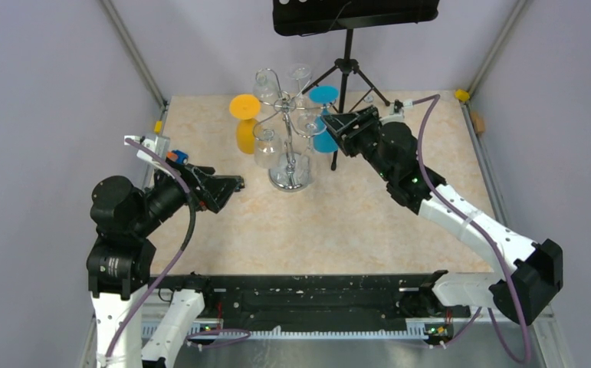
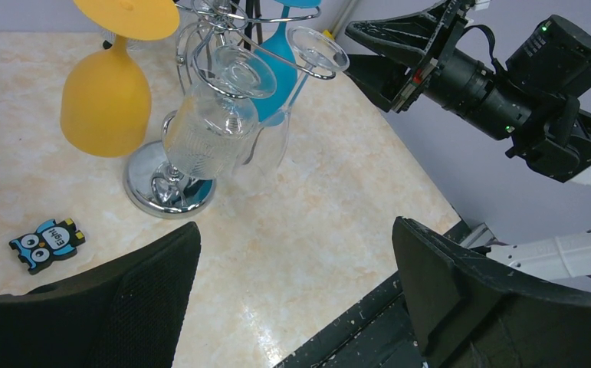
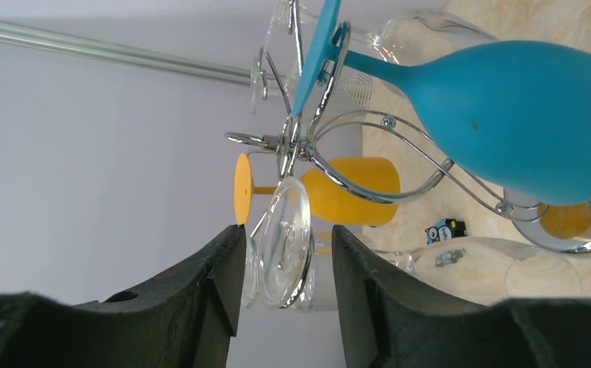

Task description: Take the wine glass off the wine glass rack

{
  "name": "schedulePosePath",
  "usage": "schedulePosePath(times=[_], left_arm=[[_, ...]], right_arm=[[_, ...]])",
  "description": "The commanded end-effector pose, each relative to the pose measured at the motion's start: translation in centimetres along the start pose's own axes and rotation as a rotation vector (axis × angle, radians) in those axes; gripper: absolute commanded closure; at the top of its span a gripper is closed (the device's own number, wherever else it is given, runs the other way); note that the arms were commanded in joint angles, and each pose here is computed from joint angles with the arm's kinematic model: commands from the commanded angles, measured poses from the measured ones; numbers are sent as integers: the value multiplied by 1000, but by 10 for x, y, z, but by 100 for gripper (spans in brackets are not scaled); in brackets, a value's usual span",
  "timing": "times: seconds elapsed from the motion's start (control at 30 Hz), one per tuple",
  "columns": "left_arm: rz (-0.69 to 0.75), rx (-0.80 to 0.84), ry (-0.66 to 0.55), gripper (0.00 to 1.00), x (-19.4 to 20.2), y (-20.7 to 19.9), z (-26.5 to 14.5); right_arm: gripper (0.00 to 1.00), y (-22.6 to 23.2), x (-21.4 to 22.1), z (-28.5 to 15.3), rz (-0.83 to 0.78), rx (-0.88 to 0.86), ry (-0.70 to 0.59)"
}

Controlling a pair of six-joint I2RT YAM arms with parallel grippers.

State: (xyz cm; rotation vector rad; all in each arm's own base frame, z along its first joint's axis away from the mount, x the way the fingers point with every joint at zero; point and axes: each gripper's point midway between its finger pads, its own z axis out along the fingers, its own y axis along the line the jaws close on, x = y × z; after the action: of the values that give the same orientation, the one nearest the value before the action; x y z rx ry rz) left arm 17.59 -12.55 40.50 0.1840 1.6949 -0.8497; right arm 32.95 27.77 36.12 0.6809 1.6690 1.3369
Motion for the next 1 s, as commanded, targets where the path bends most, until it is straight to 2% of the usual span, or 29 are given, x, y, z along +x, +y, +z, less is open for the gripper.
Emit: schedulePosePath(times=[0.0, 0.37, 0.4, 0.5, 0.97], left_arm=[[27, 32, -29, 1, -9, -6, 2], [22, 10, -28, 1, -6, -1, 3], [21, 9, -28, 1, -6, -1, 2], [22, 8, -30, 1, -6, -1, 2], [27, 4, -45, 1, -11, -2, 2]], right_arm=[[55, 27, -10, 7, 9, -44, -45], [77, 35, -4, 14, 47, -77, -22], [81, 36, -5, 13, 50, -80, -23], [100, 38, -6, 10, 67, -87, -27], [100, 60, -5, -13, 111, -123, 1]])
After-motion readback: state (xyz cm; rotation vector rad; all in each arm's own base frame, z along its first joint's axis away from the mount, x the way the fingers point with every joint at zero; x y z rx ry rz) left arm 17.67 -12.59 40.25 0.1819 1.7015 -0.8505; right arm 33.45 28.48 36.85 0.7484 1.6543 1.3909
